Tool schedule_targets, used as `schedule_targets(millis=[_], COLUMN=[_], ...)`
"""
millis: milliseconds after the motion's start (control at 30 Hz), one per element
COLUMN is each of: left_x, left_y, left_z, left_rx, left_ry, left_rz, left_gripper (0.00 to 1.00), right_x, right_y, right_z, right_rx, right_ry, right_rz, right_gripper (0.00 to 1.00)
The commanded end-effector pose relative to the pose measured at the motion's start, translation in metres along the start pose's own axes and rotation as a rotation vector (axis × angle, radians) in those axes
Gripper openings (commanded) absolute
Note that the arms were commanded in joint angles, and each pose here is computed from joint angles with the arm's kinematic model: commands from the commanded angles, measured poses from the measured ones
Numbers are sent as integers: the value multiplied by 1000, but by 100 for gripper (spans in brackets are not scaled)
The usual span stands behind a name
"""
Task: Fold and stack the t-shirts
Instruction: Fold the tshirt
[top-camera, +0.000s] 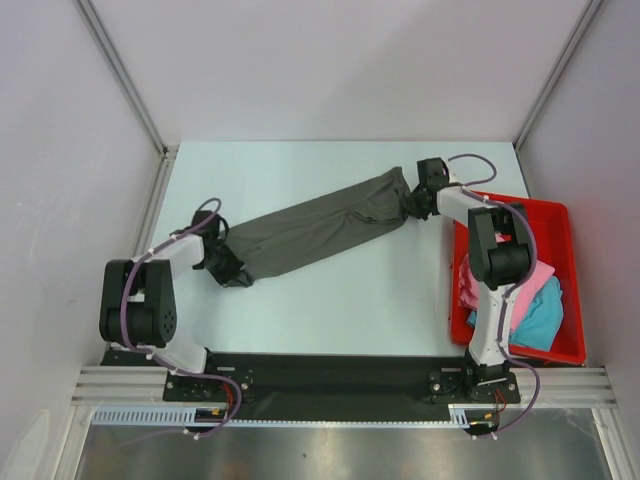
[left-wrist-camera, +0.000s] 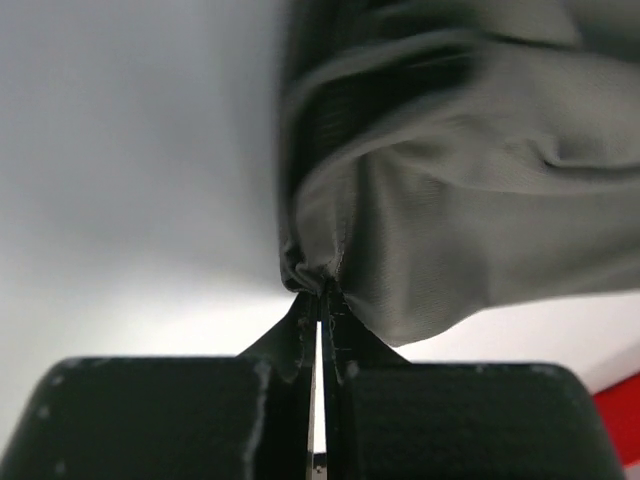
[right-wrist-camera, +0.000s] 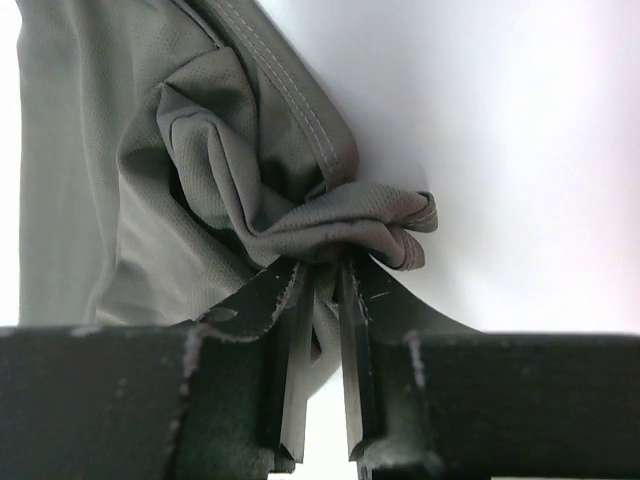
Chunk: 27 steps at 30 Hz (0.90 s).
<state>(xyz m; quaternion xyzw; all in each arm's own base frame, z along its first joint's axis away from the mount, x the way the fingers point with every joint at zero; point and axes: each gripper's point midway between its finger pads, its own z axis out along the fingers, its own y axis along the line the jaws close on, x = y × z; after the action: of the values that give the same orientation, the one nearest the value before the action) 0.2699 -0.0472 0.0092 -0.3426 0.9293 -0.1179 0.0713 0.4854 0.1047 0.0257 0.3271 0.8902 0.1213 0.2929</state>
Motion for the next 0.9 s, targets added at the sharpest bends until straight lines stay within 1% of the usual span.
schedule_targets(millis=[0,33,67,100,133,167,233,267,300,333,400,433,467,500,533,600,633,700,733,767,833,867], left_x=[61,68,86,94,110,120,140,160,169,191,209,227,235,242,251,257,259,260,259,257,252,247], left_y=[19,15,14,5,-1,-5,-16,-22,-31,-36,-52,-57,-72,-77,-90,-104,-112,-127,-143,-148,-152,-162], left_z=[18,16,19,19,19,19,17,16,15,12,12,9,4,6,1,-7,-13,-29,-44,-52,-70,-83], left_rx=[-103,-90,-92,-65,-63,-56,-34,-22,2,15,44,55,92,97,135,192,229,295,351,373,384,419], left_ry=[112,115,139,144,160,172,203,232,239,274,306,336,361,377,383,390,390,385,367,355,338,310], left_rz=[-5,3,36,32,80,98,112,173,185,251,312,371,402,427,471,521,536,575,599,635,671,706], left_gripper=[0,0,0,0,0,0,0,0,0,0,0,0,1,2,13,27,44,54,62,64,68,69], right_x=[-37,-41,-46,-50,-51,-55,-58,-57,-59,-54,-53,-49,-49,-46,-46,-43,-47,-49,-57,-54,-61,-70], right_y=[40,47,58,65,71,86,95,102,110,118,128,130,133,137,141,142,151,153,158,153,152,148], right_z=[15,19,28,31,37,41,50,52,59,60,71,75,77,82,82,84,78,71,64,62,55,49], right_rx=[-87,-101,-124,-142,-162,-201,-218,-239,-261,-293,-322,-335,-349,-360,-381,-394,-425,-436,-448,-430,-435,-428], right_ry=[-116,-124,-128,-139,-142,-145,-146,-141,-149,-132,-130,-117,-114,-108,-98,-82,-80,-65,-74,-47,-32,-32], right_rz=[-83,-108,-126,-138,-165,-174,-192,-205,-211,-220,-226,-233,-236,-235,-237,-257,-271,-319,-331,-344,-363,-359], right_gripper=[19,19,20,21,22,23,24,25,25,25,27,27,28,28,29,31,33,38,43,51,54,59])
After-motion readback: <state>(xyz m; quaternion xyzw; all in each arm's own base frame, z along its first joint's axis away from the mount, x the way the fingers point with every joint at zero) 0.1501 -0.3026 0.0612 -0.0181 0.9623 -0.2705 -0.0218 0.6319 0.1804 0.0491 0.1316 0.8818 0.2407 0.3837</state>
